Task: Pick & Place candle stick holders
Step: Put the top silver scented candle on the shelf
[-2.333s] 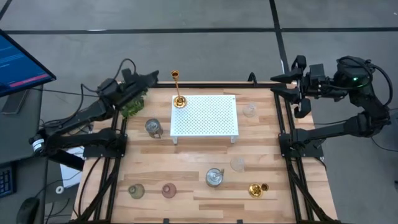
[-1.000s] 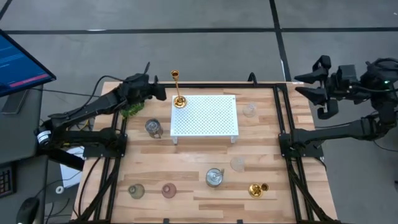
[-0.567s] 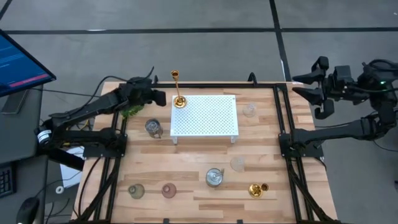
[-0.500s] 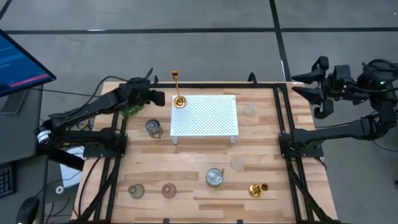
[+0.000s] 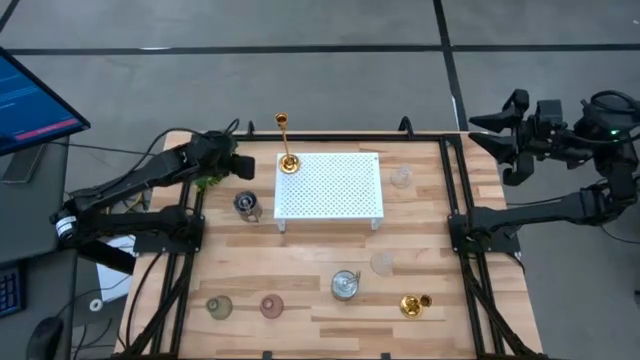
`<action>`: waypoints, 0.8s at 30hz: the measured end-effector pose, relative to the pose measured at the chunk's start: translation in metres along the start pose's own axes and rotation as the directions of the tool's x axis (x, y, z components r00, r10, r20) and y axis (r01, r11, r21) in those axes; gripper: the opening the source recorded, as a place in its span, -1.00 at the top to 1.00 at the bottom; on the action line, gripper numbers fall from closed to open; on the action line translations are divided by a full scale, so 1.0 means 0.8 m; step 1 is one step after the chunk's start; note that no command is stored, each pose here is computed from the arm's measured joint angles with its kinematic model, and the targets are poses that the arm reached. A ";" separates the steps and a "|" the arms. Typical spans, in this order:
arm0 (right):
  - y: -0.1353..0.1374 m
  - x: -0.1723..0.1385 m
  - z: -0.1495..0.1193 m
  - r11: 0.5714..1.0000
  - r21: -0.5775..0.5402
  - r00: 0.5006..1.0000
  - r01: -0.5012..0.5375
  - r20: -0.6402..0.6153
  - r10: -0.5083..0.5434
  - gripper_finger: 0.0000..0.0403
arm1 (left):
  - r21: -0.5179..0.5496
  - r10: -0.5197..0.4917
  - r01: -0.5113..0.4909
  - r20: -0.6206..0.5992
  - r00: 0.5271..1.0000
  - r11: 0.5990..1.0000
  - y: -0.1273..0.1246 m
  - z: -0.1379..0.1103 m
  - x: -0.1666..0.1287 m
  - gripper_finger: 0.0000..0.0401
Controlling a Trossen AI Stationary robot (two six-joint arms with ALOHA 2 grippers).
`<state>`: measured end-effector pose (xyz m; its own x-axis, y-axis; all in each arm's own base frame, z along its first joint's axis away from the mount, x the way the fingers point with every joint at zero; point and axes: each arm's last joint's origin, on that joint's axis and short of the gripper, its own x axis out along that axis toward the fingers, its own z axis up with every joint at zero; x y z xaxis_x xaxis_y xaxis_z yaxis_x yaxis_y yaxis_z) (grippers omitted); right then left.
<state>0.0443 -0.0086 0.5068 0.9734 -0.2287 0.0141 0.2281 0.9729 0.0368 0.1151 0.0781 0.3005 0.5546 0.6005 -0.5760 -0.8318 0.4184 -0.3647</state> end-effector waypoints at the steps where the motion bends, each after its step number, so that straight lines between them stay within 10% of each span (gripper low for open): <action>1: 0.000 0.000 0.000 1.000 0.000 1.000 0.000 0.000 0.000 0.20 | -0.008 0.006 -0.006 -0.008 1.000 1.000 0.001 -0.001 -0.001 0.98; 12: 0.000 0.001 -0.004 1.000 -0.012 0.999 0.001 -0.035 -0.002 0.20 | 0.000 -0.032 0.032 -0.140 0.990 0.999 0.003 -0.011 0.001 0.89; 24: 0.000 0.012 -0.008 0.999 -0.038 0.997 0.029 -0.075 -0.032 0.20 | 0.073 0.007 0.012 -0.252 0.968 0.997 0.006 -0.020 0.008 0.09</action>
<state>0.0540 -0.0107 0.5008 0.9646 -0.2564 -0.0623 0.2569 0.9664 -0.0007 0.1147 0.0729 0.2833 0.5252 0.4121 -0.7445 -0.8213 0.4745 -0.3168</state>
